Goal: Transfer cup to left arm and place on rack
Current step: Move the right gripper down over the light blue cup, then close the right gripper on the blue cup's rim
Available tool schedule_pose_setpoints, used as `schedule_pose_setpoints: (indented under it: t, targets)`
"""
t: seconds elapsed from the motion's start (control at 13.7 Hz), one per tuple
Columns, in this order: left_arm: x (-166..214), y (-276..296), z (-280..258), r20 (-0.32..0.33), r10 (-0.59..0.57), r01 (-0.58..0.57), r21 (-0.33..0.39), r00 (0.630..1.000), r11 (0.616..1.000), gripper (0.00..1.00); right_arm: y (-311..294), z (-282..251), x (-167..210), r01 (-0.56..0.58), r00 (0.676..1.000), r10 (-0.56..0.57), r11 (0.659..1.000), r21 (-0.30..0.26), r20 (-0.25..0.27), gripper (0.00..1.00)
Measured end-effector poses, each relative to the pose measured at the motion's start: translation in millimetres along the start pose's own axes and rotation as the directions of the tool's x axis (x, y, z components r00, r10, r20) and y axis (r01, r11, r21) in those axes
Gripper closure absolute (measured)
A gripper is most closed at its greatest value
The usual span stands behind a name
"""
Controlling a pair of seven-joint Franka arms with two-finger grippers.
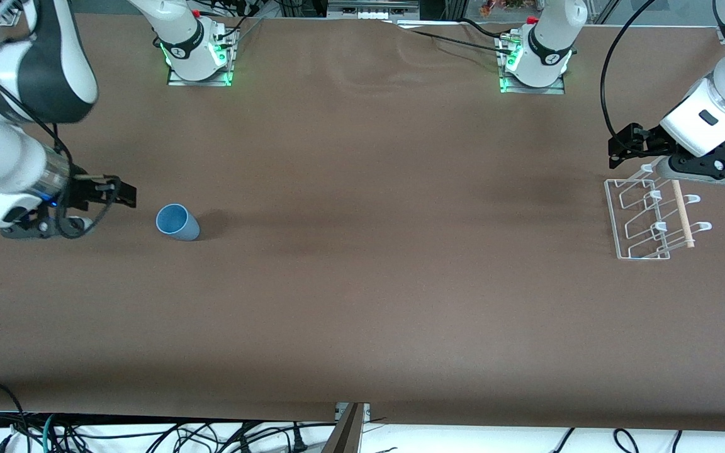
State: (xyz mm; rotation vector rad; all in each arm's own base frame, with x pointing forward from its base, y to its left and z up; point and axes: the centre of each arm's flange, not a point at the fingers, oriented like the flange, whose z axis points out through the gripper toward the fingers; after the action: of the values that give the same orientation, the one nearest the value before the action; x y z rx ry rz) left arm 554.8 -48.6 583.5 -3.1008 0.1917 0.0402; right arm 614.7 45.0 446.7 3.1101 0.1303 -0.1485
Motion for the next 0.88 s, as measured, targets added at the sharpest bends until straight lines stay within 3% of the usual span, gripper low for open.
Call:
schedule_pose_setpoints:
  t: [0.37, 0.88]
  targets:
    - [0, 1, 0, 0.000, 0.001, -0.001, 0.000, 1.000, 1.000, 0.00, 2, 85, 4, -0.016, 1.000, 0.016, 1.000, 0.008, -0.005, 0.00]
    - [0, 1, 0, 0.000, 0.002, -0.002, 0.000, 1.000, 1.000, 0.00, 23, 140, -10, -0.057, 0.998, 0.057, 0.998, 0.004, 0.007, 0.00]
